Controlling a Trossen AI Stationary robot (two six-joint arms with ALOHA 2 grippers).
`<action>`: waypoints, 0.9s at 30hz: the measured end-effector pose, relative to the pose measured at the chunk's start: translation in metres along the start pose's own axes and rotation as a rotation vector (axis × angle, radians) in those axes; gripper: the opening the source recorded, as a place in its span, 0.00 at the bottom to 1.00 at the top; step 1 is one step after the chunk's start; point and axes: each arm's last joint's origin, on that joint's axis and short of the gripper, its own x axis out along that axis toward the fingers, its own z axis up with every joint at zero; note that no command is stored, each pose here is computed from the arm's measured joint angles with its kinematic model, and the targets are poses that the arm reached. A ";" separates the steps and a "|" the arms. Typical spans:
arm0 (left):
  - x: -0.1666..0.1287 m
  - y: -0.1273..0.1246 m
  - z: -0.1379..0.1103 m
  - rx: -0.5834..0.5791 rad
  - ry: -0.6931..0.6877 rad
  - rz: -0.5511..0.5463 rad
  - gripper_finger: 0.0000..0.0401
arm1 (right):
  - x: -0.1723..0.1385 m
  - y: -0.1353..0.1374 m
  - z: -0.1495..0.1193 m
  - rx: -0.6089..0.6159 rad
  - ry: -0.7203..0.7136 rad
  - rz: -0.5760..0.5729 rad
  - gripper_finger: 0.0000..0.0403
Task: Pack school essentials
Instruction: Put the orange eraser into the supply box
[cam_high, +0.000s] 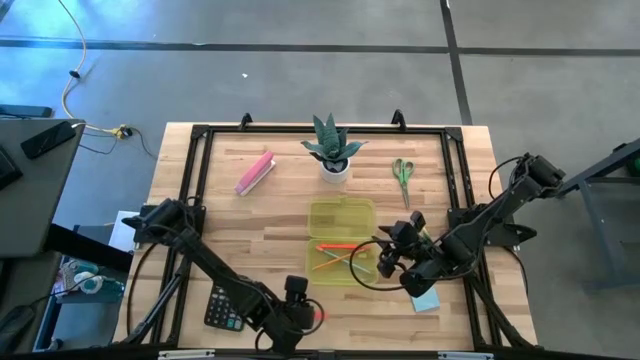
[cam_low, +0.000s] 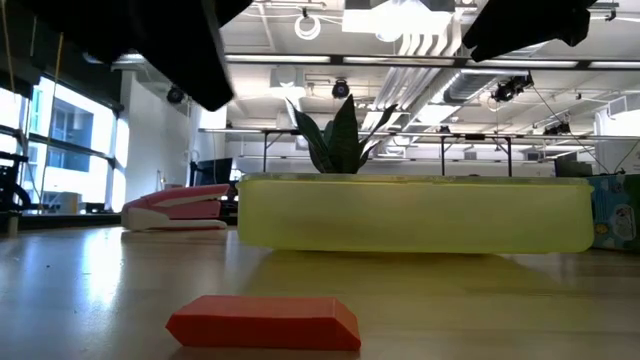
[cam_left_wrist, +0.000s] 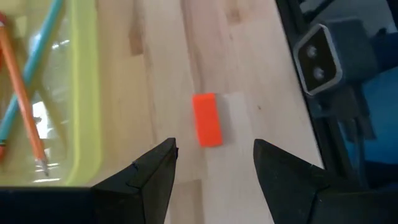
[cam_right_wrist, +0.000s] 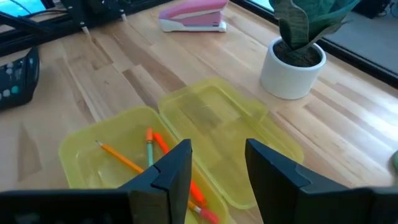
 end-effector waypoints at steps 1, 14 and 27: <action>0.000 0.001 0.001 -0.004 -0.005 0.001 0.50 | 0.000 0.000 0.000 -0.006 0.000 -0.002 0.35; 0.020 0.001 0.001 -0.010 -0.018 -0.005 0.50 | 0.006 -0.002 0.004 0.009 0.004 -0.014 0.35; 0.052 0.007 -0.004 0.001 0.015 0.003 0.50 | 0.006 -0.001 0.003 0.019 0.024 0.001 0.35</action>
